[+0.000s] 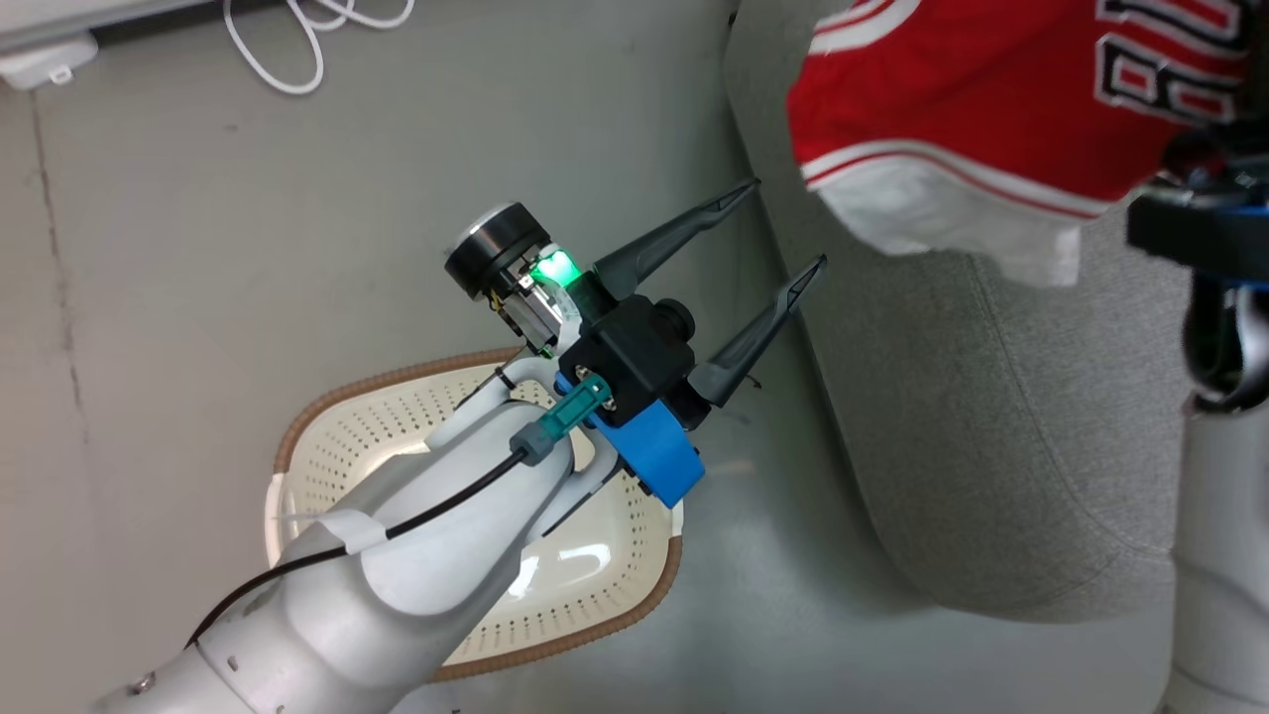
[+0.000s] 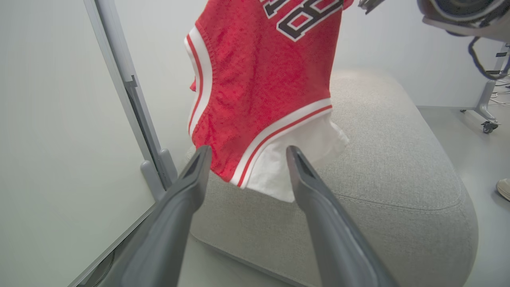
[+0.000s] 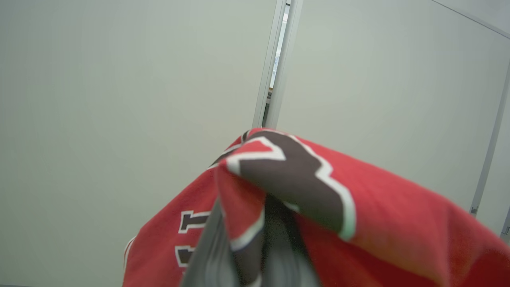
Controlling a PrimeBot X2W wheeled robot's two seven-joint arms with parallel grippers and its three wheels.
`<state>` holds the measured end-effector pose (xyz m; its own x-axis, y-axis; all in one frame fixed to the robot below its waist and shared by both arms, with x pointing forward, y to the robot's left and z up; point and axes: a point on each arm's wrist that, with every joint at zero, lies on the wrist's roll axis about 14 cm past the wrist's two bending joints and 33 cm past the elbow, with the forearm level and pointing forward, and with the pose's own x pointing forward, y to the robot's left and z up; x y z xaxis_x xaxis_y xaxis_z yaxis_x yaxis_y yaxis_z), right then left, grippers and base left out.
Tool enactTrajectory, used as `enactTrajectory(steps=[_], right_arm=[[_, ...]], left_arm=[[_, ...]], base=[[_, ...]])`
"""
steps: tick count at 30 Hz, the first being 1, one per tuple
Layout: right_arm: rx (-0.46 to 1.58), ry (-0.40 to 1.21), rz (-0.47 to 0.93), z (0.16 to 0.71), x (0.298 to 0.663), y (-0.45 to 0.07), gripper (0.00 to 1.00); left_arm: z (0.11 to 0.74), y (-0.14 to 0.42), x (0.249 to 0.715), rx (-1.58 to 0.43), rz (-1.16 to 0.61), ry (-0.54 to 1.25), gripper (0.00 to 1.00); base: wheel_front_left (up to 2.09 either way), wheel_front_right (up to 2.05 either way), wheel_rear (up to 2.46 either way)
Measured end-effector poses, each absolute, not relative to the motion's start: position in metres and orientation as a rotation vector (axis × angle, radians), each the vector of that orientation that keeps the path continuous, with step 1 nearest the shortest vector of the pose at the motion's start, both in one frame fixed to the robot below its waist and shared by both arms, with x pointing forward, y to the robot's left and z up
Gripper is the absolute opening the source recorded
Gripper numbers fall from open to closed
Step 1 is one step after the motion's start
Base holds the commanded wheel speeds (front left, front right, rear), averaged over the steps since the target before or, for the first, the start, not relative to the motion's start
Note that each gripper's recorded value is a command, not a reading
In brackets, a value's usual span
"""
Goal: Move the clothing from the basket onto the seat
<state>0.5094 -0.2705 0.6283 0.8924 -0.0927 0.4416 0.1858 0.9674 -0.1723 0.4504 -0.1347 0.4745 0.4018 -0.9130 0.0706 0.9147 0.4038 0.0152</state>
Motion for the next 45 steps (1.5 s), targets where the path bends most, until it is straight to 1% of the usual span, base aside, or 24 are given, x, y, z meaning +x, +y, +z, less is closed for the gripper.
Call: enactTrajectory(steps=[1,10,15,17,18,19,21,26,27,28,29,33,36,42,44,45], right_arm=[[-0.213,-0.446,-0.146,0.628,0.509,-0.271,0.00],[-0.396,-0.539,-0.225,0.661,0.558,-0.318,0.00],[-0.458,-0.520,-0.297,0.663,0.576,-0.361,0.00],[-0.476,-0.489,-0.328,0.657,0.581,-0.379,0.00],[-0.479,-0.453,-0.366,0.648,0.583,-0.397,0.00],[-0.479,-0.453,-0.366,0.648,0.583,-0.397,0.00],[-0.481,-0.384,-0.419,0.627,0.584,-0.422,0.00],[-0.487,-0.261,-0.486,0.588,0.580,-0.451,0.00],[-0.487,-0.261,-0.486,0.588,0.580,-0.451,0.00],[-0.484,-0.232,-0.497,0.578,0.579,-0.456,0.00],[-0.474,-0.165,-0.511,0.554,0.576,-0.462,0.00],[-0.401,-0.057,-0.561,0.508,0.563,-0.472,0.00],[-0.359,0.028,-0.573,0.474,0.556,-0.469,0.00],[-0.297,0.137,-0.583,0.431,0.551,-0.455,0.00],[-0.290,0.153,-0.586,0.426,0.549,-0.454,0.00],[-0.286,0.149,-0.589,0.426,0.549,-0.454,0.20]], left_arm=[[0.474,-0.135,0.450,-0.027,-1.155,-0.071,1.00],[0.425,-0.122,0.479,-0.033,-1.135,-0.011,1.00],[0.397,-0.117,0.487,-0.046,-1.128,0.031,1.00],[0.388,-0.116,0.488,-0.053,-1.129,0.046,1.00],[0.379,-0.115,0.489,-0.056,-1.130,0.062,1.00],[0.379,-0.115,0.489,-0.056,-1.130,0.062,1.00],[0.367,-0.114,0.489,-0.064,-1.132,0.082,1.00],[0.349,-0.111,0.489,-0.069,-1.133,0.117,1.00],[0.349,-0.111,0.489,-0.069,-1.133,0.117,1.00],[0.346,-0.110,0.489,-0.069,-1.134,0.122,1.00],[0.341,-0.110,0.489,-0.071,-1.136,0.129,1.00],[0.338,-0.110,0.488,-0.071,-1.139,0.134,1.00],[0.338,-0.110,0.489,-0.070,-1.140,0.132,1.00],[0.339,-0.109,0.491,-0.065,-1.137,0.126,1.00],[0.341,-0.109,0.491,-0.062,-1.137,0.122,1.00],[0.342,-0.108,0.492,-0.059,-1.136,0.120,1.00]], base=[[0.00,0.00,0.00],[0.00,0.00,0.00],[0.00,0.00,0.00],[0.00,0.00,0.00],[0.00,0.00,0.00],[0.00,0.00,0.00],[0.00,0.00,0.00],[0.00,0.00,0.00],[0.00,0.00,0.00],[0.00,0.00,0.00],[0.00,0.00,0.00],[0.00,0.00,0.00],[0.00,0.00,0.00],[0.00,0.00,0.00],[0.00,0.00,0.00],[0.00,0.00,0.00]])
